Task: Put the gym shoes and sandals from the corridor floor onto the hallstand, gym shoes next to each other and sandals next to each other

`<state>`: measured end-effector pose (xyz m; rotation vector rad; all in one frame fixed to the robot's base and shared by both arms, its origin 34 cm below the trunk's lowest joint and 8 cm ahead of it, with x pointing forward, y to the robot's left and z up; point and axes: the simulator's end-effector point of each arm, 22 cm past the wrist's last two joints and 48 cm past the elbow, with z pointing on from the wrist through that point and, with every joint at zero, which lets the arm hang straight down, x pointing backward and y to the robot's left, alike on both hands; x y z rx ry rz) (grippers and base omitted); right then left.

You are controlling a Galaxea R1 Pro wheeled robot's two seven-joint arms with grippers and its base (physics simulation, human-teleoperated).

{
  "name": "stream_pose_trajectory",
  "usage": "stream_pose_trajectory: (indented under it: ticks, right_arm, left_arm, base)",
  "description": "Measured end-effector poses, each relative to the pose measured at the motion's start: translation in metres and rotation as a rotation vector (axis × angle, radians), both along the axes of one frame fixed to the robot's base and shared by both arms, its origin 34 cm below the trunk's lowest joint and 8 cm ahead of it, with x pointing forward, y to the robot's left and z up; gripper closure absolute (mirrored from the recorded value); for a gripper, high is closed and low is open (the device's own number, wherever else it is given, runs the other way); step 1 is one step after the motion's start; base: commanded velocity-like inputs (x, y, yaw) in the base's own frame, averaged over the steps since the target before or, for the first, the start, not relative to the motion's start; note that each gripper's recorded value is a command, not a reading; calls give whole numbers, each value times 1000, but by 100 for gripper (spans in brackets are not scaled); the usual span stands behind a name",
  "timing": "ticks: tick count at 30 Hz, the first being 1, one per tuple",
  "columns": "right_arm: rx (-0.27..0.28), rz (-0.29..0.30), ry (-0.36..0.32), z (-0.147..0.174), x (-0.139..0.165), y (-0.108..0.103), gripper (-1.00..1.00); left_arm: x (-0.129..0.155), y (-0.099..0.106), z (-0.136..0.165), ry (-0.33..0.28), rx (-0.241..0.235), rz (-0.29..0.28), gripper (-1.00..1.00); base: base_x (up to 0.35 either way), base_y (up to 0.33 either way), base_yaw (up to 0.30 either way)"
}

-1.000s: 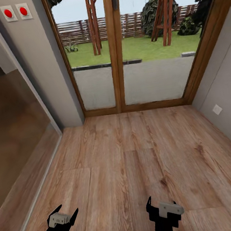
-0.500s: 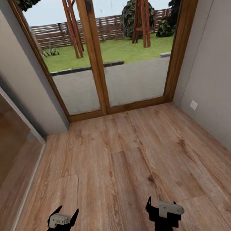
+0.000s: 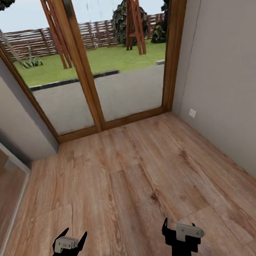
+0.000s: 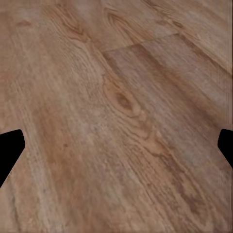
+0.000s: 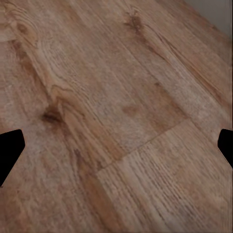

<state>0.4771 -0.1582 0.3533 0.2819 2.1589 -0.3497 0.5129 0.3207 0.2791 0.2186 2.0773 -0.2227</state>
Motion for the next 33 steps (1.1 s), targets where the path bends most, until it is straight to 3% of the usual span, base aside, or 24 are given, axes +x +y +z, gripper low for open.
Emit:
stream_pose_trajectory:
  ticks: [33]
  right_arm:
    - [0,0,0,0,0,0,-100]
  left_arm:
    - [0,1,0,-1,1,2,-100]
  base:
    - [0,0,-288]
